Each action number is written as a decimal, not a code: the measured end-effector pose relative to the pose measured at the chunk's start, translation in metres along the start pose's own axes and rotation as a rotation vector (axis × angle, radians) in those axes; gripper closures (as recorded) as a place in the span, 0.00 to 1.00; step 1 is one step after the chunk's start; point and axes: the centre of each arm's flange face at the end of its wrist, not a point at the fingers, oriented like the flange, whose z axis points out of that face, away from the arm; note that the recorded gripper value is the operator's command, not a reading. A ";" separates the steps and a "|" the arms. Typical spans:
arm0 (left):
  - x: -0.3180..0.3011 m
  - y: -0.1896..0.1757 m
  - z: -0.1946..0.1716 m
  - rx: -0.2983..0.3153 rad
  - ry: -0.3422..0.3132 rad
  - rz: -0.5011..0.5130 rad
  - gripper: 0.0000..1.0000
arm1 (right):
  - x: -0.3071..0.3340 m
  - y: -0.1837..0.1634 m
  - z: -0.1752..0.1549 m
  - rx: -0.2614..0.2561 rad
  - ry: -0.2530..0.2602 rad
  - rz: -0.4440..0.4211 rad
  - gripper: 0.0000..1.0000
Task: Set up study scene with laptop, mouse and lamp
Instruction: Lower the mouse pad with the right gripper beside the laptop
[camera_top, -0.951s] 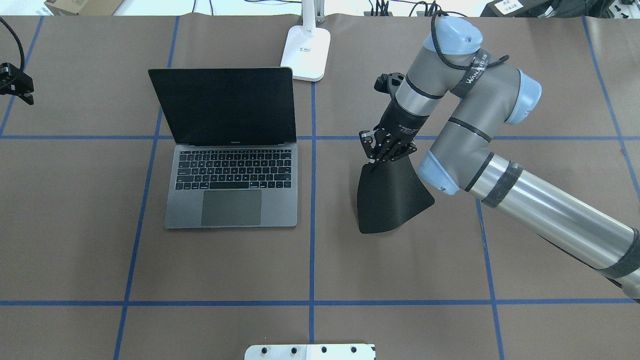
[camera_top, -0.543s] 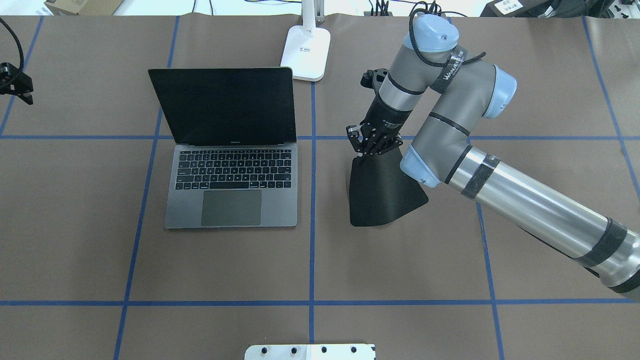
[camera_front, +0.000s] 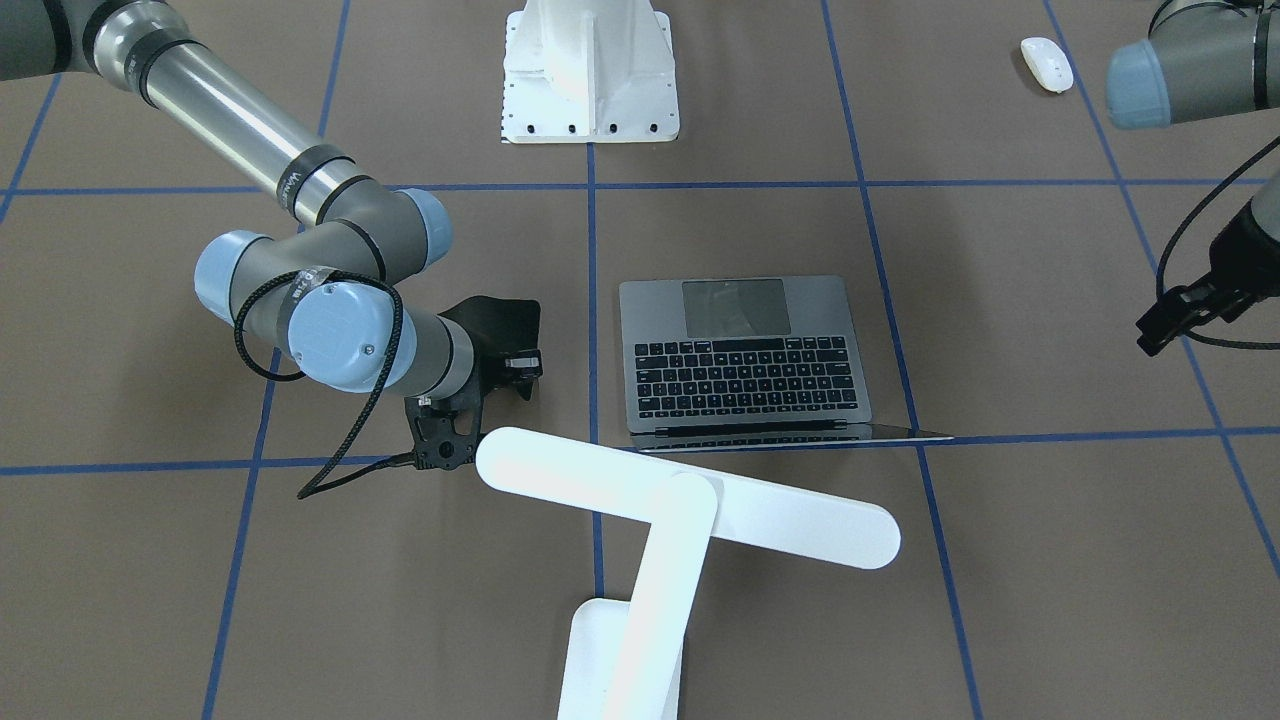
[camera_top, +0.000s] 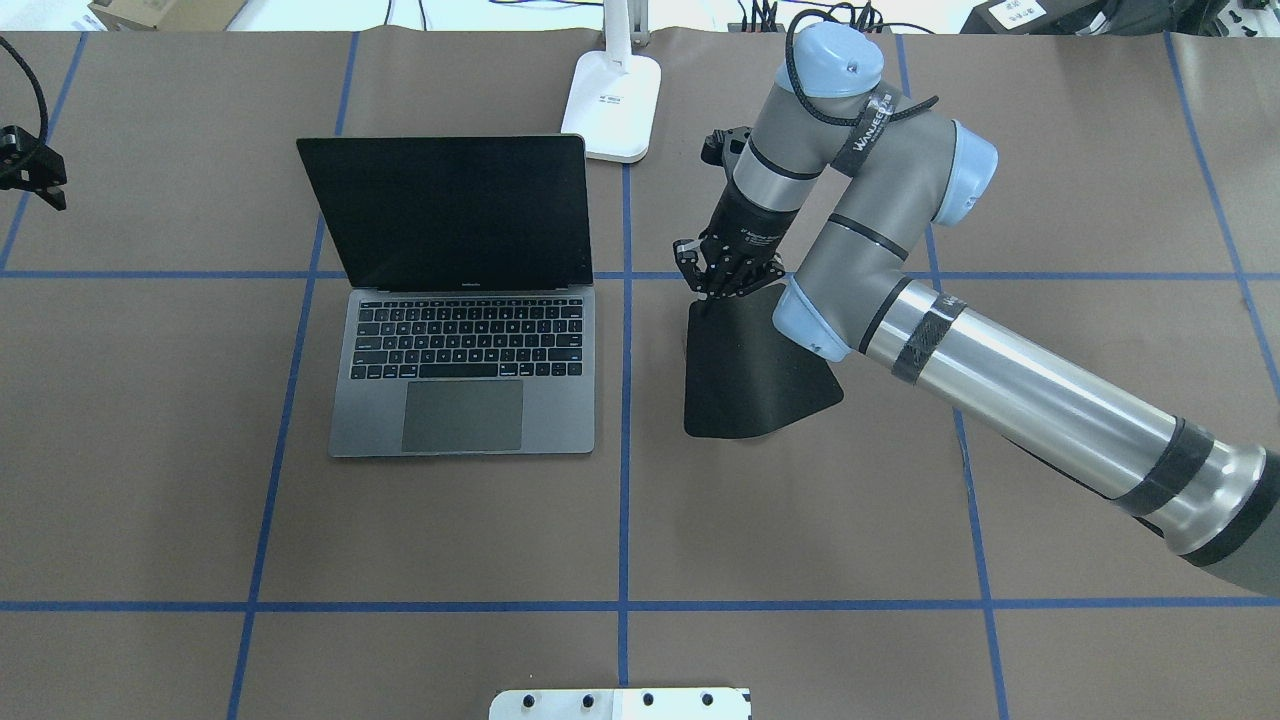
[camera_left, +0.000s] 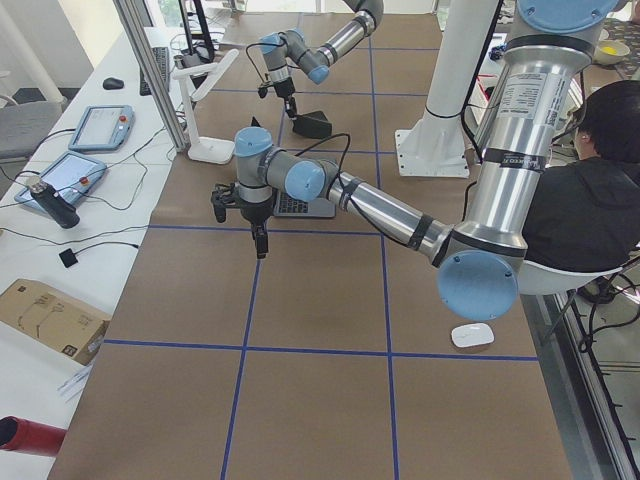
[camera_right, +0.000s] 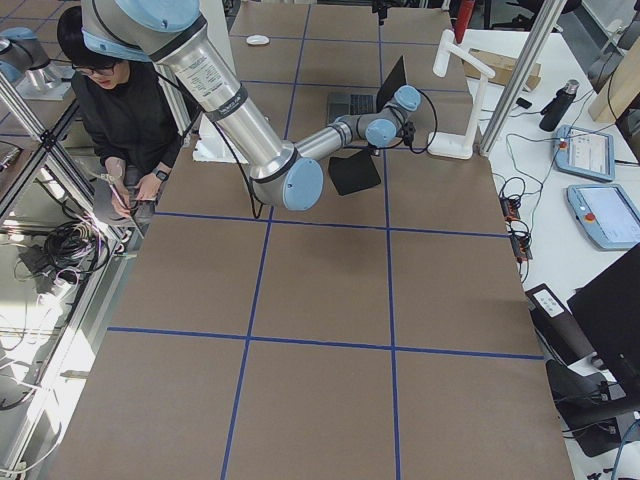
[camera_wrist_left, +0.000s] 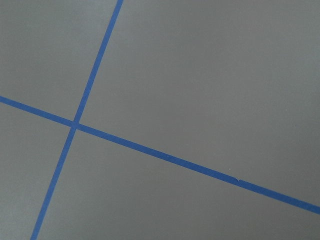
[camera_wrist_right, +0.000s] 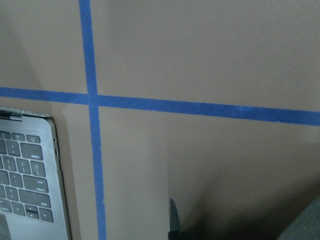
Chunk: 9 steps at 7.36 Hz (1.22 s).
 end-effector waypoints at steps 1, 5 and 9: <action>0.000 0.000 0.000 0.000 0.000 0.000 0.01 | -0.002 -0.001 0.002 -0.002 0.001 0.002 1.00; 0.001 0.000 0.000 0.003 0.004 0.001 0.01 | -0.017 0.003 0.011 -0.015 0.000 -0.003 1.00; 0.001 0.000 -0.001 0.004 0.005 0.002 0.01 | -0.026 0.006 0.014 -0.017 -0.007 0.090 1.00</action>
